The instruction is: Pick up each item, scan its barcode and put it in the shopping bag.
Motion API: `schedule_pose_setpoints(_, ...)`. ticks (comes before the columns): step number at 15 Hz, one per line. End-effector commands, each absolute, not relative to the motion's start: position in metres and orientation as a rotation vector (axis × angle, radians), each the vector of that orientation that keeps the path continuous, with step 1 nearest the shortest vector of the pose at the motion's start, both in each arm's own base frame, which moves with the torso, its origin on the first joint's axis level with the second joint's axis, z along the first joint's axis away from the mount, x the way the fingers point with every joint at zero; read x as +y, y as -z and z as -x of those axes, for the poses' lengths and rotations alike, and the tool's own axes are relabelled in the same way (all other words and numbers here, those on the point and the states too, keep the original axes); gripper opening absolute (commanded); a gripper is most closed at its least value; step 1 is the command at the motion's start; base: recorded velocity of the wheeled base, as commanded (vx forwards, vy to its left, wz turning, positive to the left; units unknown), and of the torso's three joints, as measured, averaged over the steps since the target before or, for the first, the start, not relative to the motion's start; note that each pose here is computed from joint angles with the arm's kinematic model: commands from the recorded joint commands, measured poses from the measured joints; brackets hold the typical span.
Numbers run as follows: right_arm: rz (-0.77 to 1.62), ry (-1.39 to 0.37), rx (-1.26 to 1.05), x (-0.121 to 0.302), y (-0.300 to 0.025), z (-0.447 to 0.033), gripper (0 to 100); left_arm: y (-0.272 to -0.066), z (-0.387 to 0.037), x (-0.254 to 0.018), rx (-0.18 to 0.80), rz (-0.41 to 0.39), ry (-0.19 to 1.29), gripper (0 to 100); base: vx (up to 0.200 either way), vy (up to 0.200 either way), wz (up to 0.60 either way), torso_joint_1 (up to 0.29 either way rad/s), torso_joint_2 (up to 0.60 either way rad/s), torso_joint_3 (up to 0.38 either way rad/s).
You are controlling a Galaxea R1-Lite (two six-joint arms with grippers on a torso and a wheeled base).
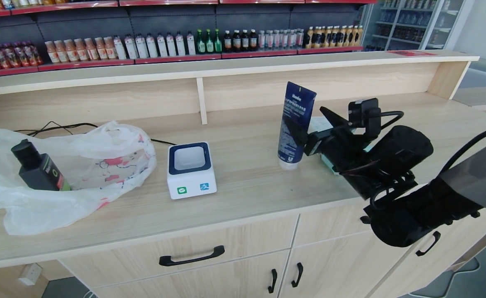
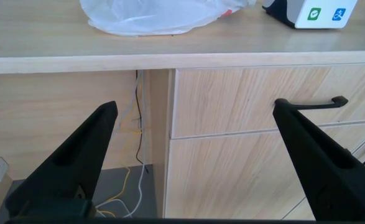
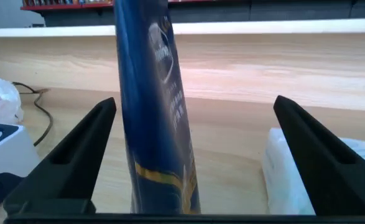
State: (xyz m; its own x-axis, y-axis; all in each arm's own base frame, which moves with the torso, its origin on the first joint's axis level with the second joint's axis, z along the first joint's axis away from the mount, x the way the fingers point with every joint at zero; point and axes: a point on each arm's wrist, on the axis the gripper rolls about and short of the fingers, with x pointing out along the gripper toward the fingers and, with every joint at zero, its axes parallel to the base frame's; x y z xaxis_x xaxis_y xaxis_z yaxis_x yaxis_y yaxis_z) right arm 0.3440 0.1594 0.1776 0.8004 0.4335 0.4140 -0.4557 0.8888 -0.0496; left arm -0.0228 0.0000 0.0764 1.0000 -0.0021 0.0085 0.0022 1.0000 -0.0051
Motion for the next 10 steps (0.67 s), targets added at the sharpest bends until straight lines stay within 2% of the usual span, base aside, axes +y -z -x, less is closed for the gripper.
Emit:
schedule_pose_setpoints(1,-0.066,-0.481,-0.537,0.158,-0.213,-0.329,100,-0.076,0.023,0.000,-0.009,0.006,0.002,100,0.000,0.000,0.00,0.000,0.00,0.000)
schedule_pose_setpoints(2,-0.034,-0.461,-0.597,0.153,-0.231,-0.320,100,-0.076,0.023,0.000,-0.008,0.008,0.002,100,0.000,0.000,0.00,0.000,0.00,0.000)
schedule_pose_setpoints(6,-0.059,-0.450,-0.655,0.147,-0.259,-0.291,100,-0.076,0.023,0.000,-0.003,0.005,0.003,100,0.000,0.000,0.00,0.000,0.00,0.000)
schedule_pose_setpoints(10,-0.158,-0.487,-0.417,0.138,-0.268,-0.263,100,-0.076,0.023,0.000,-0.003,0.005,0.003,100,0.000,0.000,0.00,0.000,0.00,0.000)
